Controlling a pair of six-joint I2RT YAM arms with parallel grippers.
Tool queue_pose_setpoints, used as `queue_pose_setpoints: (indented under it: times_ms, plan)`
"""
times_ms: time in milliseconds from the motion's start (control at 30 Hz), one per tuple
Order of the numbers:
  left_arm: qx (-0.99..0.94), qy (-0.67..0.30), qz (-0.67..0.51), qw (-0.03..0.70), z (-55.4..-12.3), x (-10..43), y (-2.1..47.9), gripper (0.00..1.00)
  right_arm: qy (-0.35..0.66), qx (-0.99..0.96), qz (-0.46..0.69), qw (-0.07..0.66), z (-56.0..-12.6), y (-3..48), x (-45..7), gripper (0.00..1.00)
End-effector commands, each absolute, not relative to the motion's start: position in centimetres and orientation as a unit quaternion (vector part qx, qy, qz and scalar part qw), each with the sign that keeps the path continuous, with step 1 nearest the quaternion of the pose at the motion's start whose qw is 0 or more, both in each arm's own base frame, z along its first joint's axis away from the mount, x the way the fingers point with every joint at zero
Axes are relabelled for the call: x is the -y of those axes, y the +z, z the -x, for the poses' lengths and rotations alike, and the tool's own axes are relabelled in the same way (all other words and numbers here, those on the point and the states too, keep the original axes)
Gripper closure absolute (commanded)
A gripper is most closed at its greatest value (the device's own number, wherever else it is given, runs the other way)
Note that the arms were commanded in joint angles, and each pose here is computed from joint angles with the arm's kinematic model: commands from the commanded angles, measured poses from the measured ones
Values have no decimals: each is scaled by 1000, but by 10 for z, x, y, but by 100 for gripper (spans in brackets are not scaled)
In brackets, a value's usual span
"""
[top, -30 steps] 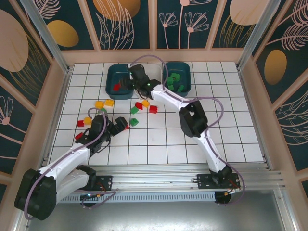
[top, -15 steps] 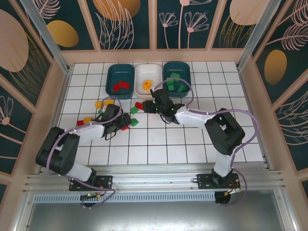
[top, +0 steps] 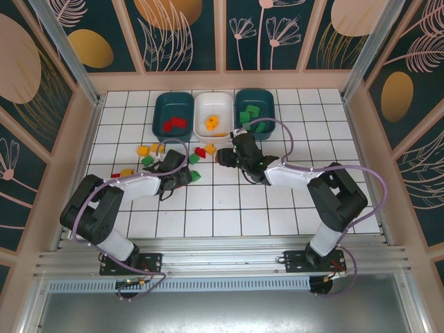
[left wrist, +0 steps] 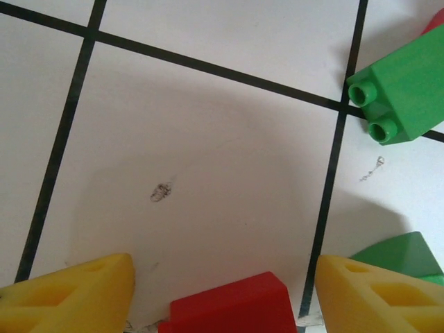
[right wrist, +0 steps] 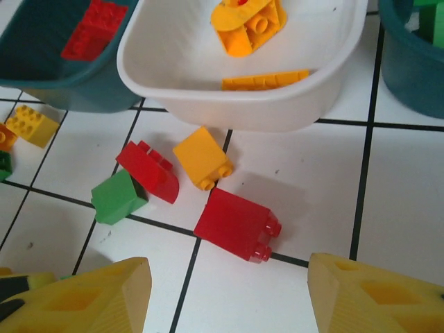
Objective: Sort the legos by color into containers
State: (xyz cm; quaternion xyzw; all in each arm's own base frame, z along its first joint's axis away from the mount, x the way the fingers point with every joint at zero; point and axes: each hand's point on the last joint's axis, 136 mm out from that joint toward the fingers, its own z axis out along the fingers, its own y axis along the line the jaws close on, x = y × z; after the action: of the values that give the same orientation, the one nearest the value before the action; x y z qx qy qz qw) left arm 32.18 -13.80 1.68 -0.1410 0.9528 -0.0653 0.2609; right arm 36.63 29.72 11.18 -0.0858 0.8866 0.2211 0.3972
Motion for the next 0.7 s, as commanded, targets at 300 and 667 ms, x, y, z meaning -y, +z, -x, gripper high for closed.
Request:
queue_pose_setpoints:
  times_ms: [300, 667]
  plan:
    - [-971, -47, 93, 214, -310, 160, -7, 46, 220, -878, 59, 422, -360, 124, -271, 39]
    - [-972, -55, 91, 209, -305, 163, -10, 57, 217, -873, 56, 433, -357, 133, -262, 39]
